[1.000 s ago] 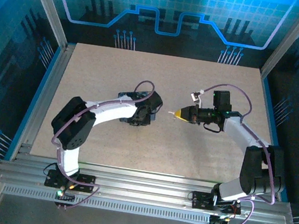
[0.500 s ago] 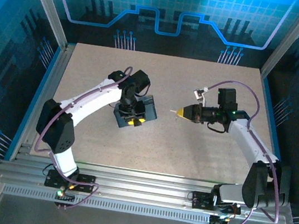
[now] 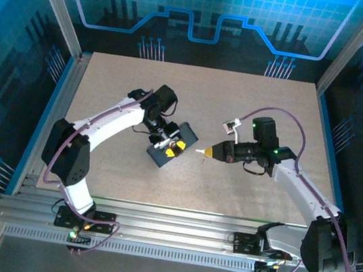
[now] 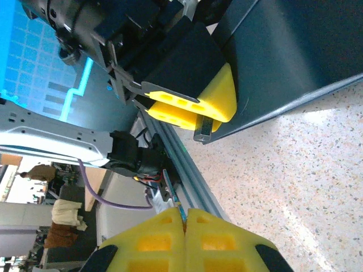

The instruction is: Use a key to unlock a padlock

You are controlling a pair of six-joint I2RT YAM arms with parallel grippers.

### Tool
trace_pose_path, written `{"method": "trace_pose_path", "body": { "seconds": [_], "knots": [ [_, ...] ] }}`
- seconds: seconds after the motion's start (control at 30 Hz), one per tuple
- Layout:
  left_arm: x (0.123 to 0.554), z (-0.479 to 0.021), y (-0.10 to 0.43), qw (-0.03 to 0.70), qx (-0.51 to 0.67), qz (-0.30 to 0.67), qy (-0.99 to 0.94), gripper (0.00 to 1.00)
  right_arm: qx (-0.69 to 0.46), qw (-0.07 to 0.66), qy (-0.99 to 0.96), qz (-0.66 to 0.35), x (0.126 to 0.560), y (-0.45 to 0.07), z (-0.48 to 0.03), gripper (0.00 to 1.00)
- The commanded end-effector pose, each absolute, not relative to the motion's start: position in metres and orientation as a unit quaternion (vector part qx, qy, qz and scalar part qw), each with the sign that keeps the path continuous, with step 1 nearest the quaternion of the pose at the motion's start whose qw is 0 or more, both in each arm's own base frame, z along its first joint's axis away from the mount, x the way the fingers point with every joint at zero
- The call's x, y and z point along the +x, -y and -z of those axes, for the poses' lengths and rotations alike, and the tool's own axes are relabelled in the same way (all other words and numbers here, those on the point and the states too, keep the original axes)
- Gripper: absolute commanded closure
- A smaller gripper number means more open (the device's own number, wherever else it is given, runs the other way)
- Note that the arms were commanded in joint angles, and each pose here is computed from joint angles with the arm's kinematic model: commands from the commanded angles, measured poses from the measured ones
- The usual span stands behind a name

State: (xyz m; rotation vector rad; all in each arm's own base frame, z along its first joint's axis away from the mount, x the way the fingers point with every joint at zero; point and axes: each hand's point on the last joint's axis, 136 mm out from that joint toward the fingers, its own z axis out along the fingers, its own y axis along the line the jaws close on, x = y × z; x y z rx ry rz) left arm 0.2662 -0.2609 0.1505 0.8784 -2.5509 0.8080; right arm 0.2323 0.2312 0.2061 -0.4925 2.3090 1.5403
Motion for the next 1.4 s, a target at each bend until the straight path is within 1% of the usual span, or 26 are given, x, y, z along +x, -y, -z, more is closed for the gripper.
{"method": "trace_pose_path", "body": {
  "seconds": [0.0, 0.37, 0.5, 0.7, 1.37],
  "knots": [
    [0.271, -0.177, 0.269, 0.169, 0.320, -0.339, 0.869, 1.00, -0.190, 0.202, -0.799, -0.533, 0.242, -0.240, -0.210, 1.00],
    [0.284, -0.181, 0.263, 0.161, 0.351, -0.361, 0.849, 1.00, -0.190, 0.189, -0.813, -0.517, 0.256, -0.262, -0.194, 1.00],
    [0.286, -0.182, 0.262, 0.161, 0.364, -0.365, 0.842, 1.00, -0.196, 0.202, -0.810, -0.514, 0.257, -0.270, -0.196, 1.00],
    [0.290, -0.185, 0.259, 0.154, 0.378, -0.373, 0.834, 1.00, -0.173, 0.218, -0.821, -0.499, 0.265, -0.272, -0.191, 1.00],
    [0.297, -0.188, 0.255, 0.140, 0.395, -0.389, 0.820, 1.00, -0.161, 0.199, -0.816, -0.518, 0.266, -0.291, -0.177, 1.00]
  ]
}}
